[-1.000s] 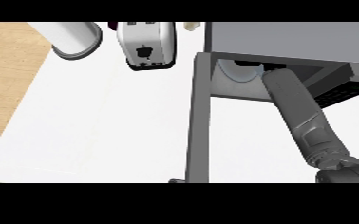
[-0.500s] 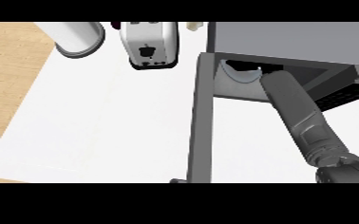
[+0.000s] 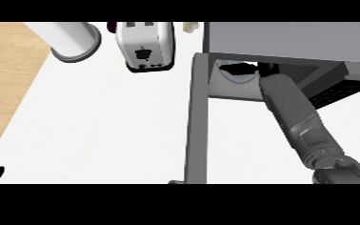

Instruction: Pick up the milk, place it into the microwave and close the microwave

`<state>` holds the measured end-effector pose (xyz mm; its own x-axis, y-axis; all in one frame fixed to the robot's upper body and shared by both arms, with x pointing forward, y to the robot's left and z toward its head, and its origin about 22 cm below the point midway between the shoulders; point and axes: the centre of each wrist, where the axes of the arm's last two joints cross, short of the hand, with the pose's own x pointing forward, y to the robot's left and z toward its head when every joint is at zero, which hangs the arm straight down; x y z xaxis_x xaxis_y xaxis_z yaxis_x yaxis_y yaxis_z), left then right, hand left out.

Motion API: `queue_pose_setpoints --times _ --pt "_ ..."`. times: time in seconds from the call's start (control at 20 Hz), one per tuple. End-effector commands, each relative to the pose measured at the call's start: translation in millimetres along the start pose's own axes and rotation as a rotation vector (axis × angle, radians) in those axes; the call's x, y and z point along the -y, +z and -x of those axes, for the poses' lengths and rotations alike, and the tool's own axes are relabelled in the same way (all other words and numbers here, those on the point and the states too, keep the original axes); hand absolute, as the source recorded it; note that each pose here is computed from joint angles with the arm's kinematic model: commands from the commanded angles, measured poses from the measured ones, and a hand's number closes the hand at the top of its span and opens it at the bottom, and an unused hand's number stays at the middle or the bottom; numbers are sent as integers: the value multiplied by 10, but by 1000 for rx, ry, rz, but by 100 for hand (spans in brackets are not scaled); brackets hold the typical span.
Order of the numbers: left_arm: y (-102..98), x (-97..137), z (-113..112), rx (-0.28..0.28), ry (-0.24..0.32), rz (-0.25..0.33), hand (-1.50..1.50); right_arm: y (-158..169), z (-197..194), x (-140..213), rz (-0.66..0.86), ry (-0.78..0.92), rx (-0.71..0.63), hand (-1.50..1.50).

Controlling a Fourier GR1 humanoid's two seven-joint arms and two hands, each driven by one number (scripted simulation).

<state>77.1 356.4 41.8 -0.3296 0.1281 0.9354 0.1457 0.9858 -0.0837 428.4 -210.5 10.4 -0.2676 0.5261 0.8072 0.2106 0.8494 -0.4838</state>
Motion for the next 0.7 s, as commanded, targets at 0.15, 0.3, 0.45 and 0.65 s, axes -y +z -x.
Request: queue_pose_setpoints --times 0.15,0.3,0.45,0.65 --pt "33 184 16 -5 6 42 -150 250 190 -87 -60 -152 19 -150" --pt "-127 206 13 9 19 78 -150 333 244 -111 -89 -220 11 -150" --pt "-204 552 -31 -18 37 103 -150 419 318 -95 -91 -250 18 -150" --pt "-383 584 -68 0 -5 116 -150 598 373 -203 -106 -307 10 -150"
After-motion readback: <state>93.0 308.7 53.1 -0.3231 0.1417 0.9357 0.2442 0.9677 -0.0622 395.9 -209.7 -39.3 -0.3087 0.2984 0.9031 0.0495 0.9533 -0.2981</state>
